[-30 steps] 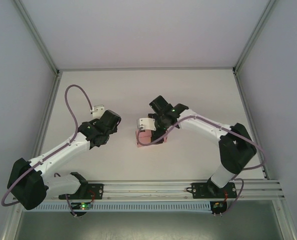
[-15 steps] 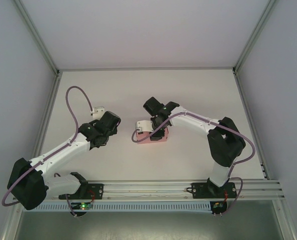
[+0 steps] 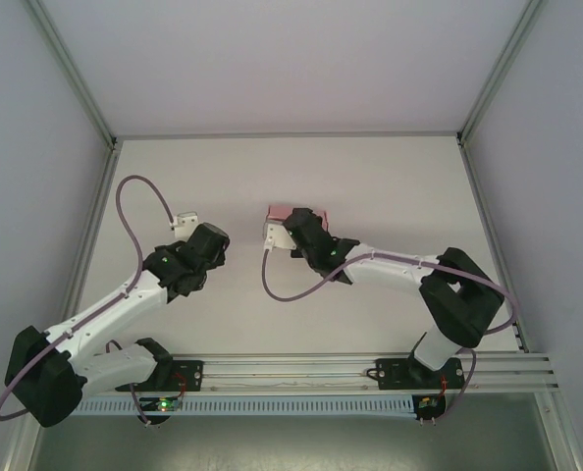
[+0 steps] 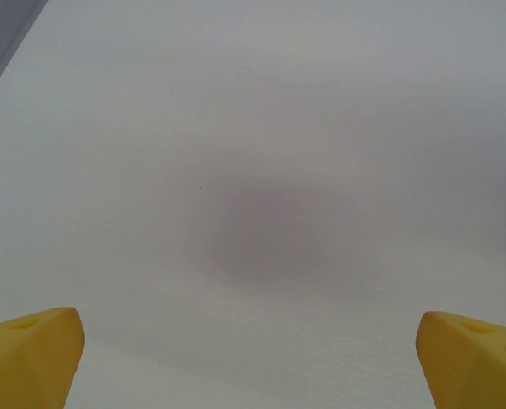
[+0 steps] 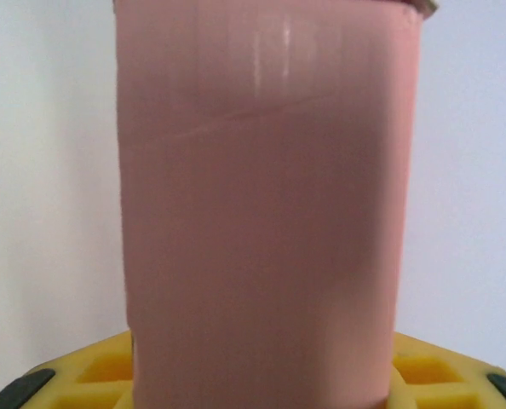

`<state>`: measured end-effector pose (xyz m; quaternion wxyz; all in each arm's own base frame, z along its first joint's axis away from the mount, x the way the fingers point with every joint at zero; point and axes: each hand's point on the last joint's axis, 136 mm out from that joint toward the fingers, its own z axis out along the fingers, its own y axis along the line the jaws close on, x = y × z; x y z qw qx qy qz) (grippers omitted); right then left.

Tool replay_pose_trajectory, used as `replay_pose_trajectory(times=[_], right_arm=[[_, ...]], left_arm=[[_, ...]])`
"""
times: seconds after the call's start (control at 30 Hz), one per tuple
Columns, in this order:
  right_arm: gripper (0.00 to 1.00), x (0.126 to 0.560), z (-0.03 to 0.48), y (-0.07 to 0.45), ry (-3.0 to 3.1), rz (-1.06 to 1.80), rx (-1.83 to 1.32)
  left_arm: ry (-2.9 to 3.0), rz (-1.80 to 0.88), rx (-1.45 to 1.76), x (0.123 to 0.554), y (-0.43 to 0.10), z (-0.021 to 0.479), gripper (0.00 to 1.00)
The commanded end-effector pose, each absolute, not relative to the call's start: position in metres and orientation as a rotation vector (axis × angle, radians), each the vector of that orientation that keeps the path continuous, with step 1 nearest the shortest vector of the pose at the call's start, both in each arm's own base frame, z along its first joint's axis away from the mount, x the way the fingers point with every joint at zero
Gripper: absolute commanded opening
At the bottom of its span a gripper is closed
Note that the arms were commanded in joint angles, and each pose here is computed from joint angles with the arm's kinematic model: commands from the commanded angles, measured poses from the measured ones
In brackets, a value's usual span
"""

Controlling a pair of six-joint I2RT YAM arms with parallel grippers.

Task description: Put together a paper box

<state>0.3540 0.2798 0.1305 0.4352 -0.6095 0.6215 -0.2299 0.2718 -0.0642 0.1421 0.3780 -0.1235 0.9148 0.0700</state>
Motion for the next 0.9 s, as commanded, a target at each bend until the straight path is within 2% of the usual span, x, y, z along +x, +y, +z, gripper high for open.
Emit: replay_pose_trajectory(times=[0.0, 0.3, 0.47, 0.57, 0.73, 0.87], right_arm=[[0.22, 0.378, 0.166, 0.285, 1.387, -0.708, -1.311], [0.23, 0.366, 0.099, 0.310, 1.369, -0.701, -1.473], [0.30, 0.347, 0.079, 0.311, 1.455, -0.578, -1.552], [0.39, 0.337, 0.067, 0.304, 1.518, -0.565, -1.593], [0.48, 0.321, 0.054, 0.299, 1.572, -0.556, -1.630], [0.66, 0.303, 0.058, 0.303, 1.598, -0.476, -1.640]], left_arm=[[2.309, 0.232, -0.368, 0.267, -0.049, 0.143, 1.00], [2.293, 0.228, -0.380, 0.262, -0.044, 0.145, 1.00], [2.292, 0.225, -0.382, 0.262, -0.044, 0.145, 1.00], [2.293, 0.221, -0.379, 0.262, -0.044, 0.145, 1.00], [2.286, 0.225, -0.378, 0.262, -0.043, 0.148, 1.00], [2.288, 0.209, -0.372, 0.263, -0.045, 0.150, 1.00]])
